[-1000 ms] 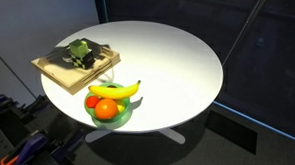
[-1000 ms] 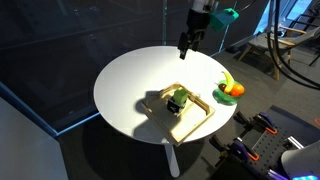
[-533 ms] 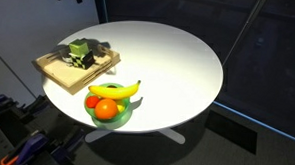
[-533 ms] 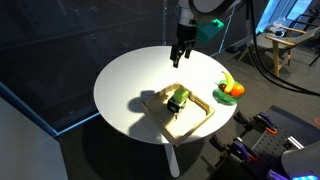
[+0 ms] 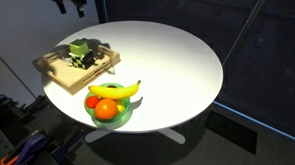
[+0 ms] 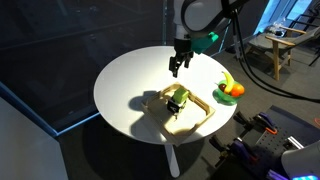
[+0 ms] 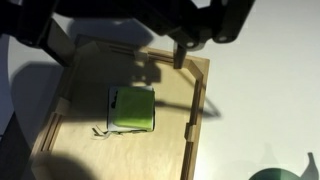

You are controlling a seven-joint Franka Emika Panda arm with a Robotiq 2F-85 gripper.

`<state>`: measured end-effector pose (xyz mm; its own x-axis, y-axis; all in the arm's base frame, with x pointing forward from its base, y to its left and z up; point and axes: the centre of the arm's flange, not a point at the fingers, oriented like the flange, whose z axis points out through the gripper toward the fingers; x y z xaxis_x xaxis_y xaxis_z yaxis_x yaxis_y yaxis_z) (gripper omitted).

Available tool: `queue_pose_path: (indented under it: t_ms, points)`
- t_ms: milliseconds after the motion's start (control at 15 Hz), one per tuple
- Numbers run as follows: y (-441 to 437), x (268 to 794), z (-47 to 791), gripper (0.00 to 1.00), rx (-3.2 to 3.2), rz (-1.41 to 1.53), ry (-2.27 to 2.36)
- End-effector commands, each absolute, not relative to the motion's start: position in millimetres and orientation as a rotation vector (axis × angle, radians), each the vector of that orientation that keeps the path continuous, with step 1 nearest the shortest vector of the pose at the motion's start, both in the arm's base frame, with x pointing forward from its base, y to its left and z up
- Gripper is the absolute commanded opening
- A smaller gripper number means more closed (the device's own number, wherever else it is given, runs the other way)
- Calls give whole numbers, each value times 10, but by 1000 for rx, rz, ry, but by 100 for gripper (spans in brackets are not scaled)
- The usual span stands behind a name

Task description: Remove the light green toy block from the box

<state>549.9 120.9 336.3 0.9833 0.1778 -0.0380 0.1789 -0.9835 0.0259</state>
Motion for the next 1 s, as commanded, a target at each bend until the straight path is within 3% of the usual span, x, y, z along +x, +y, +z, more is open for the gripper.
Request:
queue_pose_path:
  t_ms: [0,933]
  points:
    - [1223,5516,3248,100,3096,-61,169]
    - [1202,5492,3101,100,3105,-122,153]
